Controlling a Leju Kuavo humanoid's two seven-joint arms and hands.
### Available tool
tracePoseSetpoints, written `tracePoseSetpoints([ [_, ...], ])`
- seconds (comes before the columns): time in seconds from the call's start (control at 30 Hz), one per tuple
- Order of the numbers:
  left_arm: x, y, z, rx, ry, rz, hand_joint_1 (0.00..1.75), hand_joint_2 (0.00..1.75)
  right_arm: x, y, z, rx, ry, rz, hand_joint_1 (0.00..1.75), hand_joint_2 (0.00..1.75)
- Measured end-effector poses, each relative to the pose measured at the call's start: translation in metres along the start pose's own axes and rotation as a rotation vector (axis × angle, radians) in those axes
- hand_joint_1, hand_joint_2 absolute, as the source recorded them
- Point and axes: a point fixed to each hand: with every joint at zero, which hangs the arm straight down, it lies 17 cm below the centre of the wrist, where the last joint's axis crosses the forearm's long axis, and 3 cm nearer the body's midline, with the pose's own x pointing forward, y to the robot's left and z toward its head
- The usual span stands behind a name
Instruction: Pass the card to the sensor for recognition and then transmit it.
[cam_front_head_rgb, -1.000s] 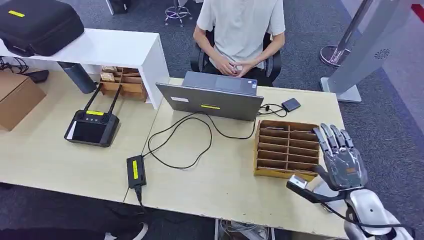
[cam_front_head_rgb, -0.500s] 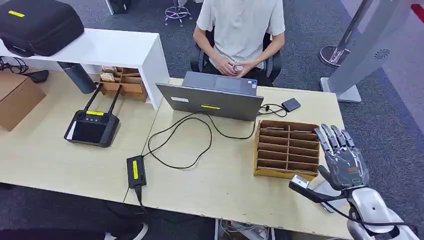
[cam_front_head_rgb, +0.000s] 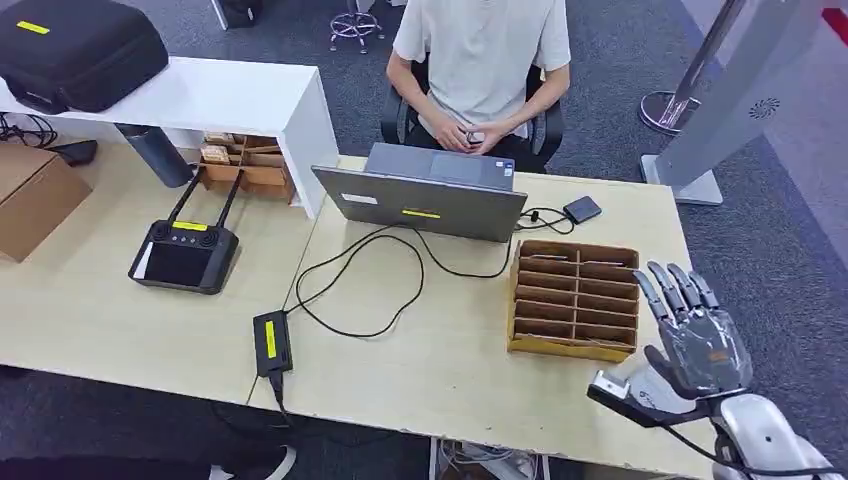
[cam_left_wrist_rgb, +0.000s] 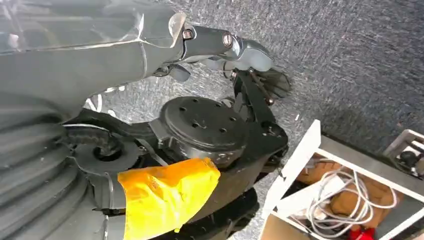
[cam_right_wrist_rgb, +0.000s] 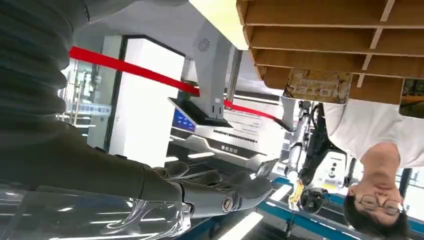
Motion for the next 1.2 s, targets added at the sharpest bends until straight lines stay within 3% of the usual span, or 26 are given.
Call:
tracePoseSetpoints([
  [0.53, -0.008, 0.001, 0.005, -0.022, 0.009, -0.072, 0.00, 1.75, 0.015, 0.005, 0.015, 0.034, -0.042, -0.044, 0.00, 1.75],
  [1.2, -0.013, -0.007, 0.009, -0.073, 0.014, -0.150, 0.00, 1.75, 0.042, 0.017, 0.003, 0.047, -0.053, -0.121, 0.00, 1.75],
])
